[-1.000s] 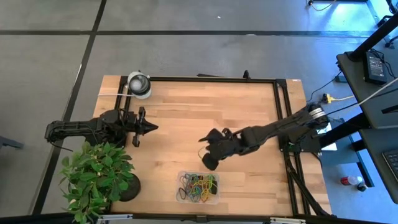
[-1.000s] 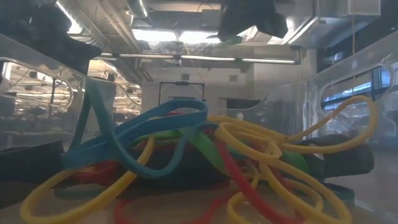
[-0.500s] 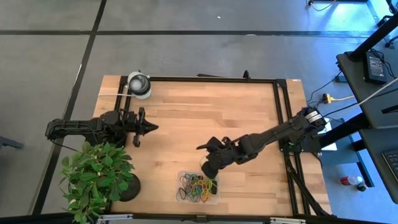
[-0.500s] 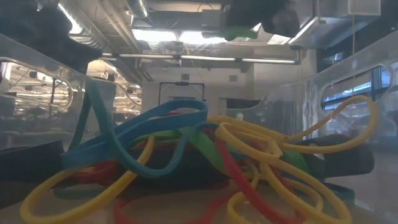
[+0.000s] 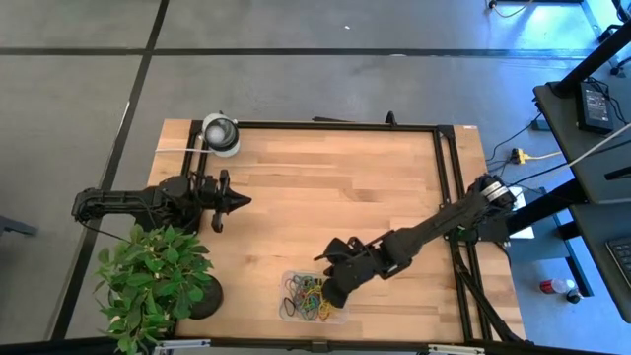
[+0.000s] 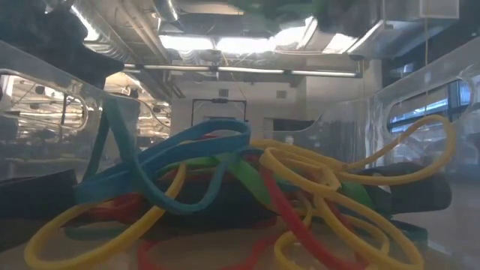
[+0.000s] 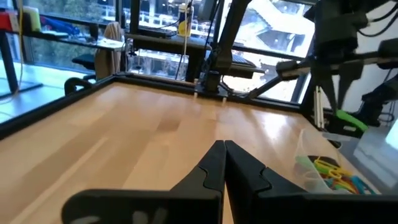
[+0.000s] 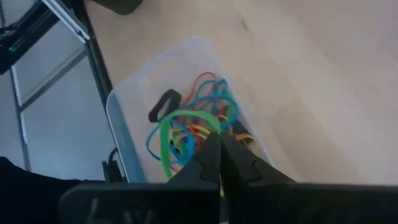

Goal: Pick and place rubber bands into bin
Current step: Put the green rubber band into the transparent bin

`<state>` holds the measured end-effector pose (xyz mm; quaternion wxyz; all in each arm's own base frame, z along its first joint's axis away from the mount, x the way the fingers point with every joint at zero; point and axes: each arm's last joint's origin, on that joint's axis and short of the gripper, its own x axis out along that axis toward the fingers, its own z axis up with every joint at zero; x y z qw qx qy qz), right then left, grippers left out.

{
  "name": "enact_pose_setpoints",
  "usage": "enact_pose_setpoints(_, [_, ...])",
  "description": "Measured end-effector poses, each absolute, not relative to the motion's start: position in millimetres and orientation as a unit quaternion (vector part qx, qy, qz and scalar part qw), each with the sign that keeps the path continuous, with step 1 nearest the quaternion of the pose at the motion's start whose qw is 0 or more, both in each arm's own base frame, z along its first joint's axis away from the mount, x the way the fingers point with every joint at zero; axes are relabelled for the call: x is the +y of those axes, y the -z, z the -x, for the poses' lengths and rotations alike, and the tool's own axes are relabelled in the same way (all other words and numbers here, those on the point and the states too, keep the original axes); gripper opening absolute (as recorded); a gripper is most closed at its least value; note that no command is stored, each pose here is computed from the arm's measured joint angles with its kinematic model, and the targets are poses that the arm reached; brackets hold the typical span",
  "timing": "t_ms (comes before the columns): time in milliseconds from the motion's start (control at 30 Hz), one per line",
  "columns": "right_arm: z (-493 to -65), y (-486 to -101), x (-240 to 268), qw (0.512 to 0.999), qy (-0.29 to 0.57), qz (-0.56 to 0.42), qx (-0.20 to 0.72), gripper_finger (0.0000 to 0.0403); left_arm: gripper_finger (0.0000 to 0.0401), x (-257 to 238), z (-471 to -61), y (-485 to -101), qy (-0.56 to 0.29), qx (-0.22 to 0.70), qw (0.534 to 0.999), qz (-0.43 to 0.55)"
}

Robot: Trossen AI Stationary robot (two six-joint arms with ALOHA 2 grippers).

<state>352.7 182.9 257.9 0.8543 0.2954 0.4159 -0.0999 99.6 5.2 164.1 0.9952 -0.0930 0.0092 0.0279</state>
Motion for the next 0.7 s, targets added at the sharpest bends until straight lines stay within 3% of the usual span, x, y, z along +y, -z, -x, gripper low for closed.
enact_pose_setpoints(300, [-386.5, -218.8, 203.0, 0.847, 0.075, -0.304, 0.429, 0.0000, 0.0004, 5.2, -99.6, -164.1, -0.028, 0.009, 0.996, 0.081])
enact_pose_setpoints(700, [-430.4, -202.7, 221.4, 0.846, 0.038, -0.178, 0.501, 0.0000, 0.0004, 5.2, -99.6, -164.2, -0.027, 0.009, 0.996, 0.081])
